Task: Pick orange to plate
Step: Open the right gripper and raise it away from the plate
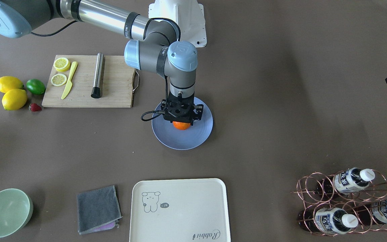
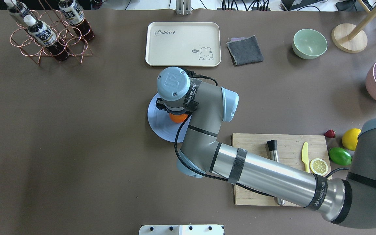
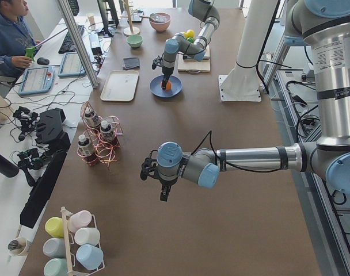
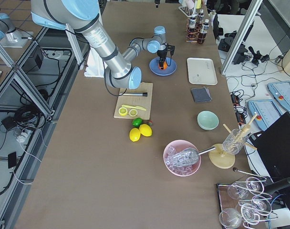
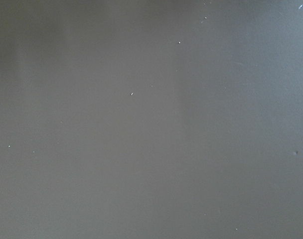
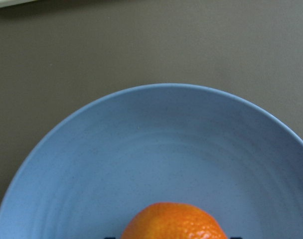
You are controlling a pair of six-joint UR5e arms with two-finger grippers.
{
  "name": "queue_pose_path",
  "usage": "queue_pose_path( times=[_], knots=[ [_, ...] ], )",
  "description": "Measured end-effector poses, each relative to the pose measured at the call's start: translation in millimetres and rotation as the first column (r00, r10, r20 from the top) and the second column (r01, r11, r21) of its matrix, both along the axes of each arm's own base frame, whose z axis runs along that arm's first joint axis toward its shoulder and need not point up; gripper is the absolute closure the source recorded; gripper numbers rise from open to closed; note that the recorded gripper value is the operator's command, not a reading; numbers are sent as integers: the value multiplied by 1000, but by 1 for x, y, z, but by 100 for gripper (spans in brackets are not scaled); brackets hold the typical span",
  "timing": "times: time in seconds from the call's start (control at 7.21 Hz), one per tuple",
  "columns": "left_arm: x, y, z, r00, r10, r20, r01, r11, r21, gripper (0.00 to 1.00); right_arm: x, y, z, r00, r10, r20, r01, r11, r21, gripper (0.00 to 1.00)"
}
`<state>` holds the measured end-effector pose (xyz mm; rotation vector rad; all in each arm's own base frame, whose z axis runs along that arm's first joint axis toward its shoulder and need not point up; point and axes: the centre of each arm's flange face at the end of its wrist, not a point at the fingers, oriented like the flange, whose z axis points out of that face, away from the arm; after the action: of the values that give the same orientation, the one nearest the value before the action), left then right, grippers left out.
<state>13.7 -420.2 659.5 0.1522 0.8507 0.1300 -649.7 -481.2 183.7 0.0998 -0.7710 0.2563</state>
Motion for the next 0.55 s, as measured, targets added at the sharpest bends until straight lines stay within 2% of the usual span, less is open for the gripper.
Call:
queue_pose_path(
  times=[0.28,0.55],
  knots=[
    [0,1,3,1000,0,1,0,1000,-7,0,39,-38,-7,1000,-13,21,12,1000,6,0],
    [0,2,5,1000,4,-8,-4,1000,-19,0,146,-95,18,997,-69,22,69,998,11,0]
  ],
)
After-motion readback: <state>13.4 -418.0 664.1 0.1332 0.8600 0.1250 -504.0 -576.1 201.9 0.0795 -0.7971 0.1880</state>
